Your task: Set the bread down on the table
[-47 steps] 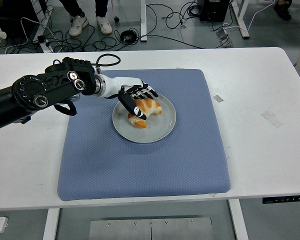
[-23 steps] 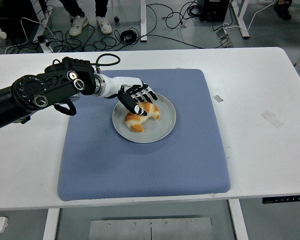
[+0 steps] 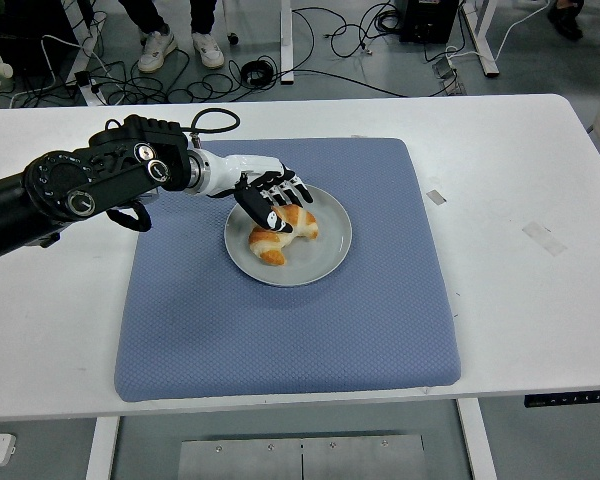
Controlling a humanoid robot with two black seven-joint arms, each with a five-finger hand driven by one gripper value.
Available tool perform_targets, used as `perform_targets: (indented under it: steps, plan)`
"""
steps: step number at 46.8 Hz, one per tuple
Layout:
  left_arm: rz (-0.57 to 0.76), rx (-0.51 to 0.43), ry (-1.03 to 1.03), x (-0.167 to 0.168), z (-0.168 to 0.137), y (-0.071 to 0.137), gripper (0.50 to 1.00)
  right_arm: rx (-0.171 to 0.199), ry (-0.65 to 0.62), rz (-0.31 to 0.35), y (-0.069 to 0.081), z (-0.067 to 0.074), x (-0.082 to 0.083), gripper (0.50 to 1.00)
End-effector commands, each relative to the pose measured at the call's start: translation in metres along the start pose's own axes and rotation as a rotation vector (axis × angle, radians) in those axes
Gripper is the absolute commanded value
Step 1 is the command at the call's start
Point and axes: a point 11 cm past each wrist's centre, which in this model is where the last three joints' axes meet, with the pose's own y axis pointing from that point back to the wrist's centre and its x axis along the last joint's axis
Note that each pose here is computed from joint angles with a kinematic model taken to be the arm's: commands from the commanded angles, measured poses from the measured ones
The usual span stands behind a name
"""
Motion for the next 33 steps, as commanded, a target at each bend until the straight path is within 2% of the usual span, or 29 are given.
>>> perform_targets:
  steps: [1,10,20,33]
  plan:
    - [0.001,0.002,-0.005,0.0007,0.0002,0.0002,0.754,0.000,0.000,0.000,0.0000,0.0000,0.0000,1.000]
    - [-0.003,0.001,-0.008,-0.0001,0.0013,-0.0001,0.746,-0.001,0.000,0.000,0.0000,0.0002,0.0000,1.000]
    - [-0.003,-0.003,-0.003,-0.0004,0.0005,0.0000,0.636,0.000,-0.001,-0.001,0.0000,-0.0001,-0.0005,1.000]
    - [-0.004,-0.003,-0.002,-0.0009,-0.0001,-0.0002,0.624,-0.001,0.000,0.000,0.0000,0.0002,0.0000,1.000]
